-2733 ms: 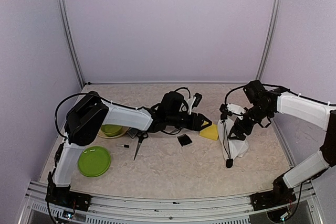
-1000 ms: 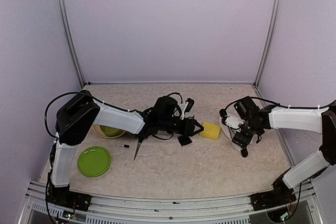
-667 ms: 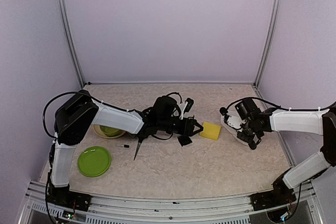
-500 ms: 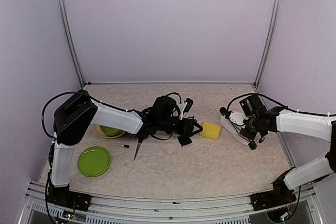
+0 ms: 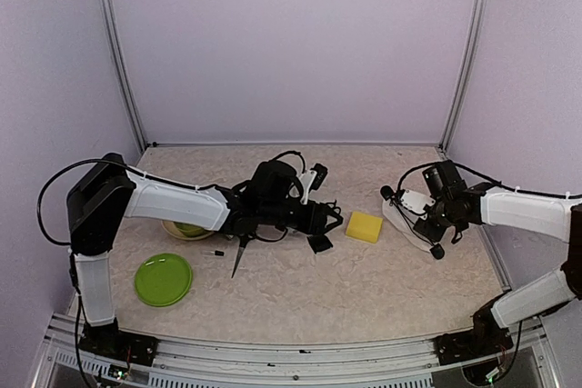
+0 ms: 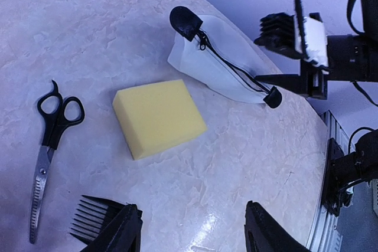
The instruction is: Sort the hair-cutting tools
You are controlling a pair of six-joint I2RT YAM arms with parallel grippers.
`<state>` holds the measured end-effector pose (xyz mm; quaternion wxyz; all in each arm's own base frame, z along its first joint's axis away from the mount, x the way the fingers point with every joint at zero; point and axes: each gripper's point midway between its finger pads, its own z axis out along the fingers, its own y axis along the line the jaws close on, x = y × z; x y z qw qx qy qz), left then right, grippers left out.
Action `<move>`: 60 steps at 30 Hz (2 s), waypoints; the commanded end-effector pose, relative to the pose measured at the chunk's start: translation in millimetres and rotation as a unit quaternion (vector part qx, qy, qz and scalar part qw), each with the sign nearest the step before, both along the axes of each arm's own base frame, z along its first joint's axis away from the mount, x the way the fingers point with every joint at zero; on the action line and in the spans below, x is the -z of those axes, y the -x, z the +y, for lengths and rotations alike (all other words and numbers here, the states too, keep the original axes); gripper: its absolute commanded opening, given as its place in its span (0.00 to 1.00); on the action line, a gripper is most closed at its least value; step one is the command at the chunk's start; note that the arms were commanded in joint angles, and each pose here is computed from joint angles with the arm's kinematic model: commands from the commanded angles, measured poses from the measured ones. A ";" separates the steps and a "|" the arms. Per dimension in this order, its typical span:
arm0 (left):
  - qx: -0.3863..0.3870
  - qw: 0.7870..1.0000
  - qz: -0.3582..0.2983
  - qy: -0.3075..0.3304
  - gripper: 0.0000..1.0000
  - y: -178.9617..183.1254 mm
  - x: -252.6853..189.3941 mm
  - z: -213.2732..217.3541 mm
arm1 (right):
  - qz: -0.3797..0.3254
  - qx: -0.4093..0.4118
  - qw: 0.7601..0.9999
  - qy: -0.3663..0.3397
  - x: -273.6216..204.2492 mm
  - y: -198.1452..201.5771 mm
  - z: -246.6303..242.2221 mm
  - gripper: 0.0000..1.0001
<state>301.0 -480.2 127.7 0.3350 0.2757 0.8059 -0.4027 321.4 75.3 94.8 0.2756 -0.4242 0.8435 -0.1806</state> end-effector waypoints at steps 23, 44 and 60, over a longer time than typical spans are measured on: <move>-0.124 0.967 -0.062 -0.214 0.62 -14.6 -5.1 96.6 | -0.003 -0.039 0.996 -0.074 -40.1 -3.8 18.9 0.00; -0.168 0.902 0.073 -0.391 0.66 -83.6 56.6 219.9 | 0.028 -0.102 0.985 -0.137 -53.0 20.0 48.2 0.00; -0.146 0.874 0.096 -0.454 0.58 -85.6 103.5 221.5 | 0.027 -0.105 0.984 -0.142 -50.6 25.3 48.4 0.00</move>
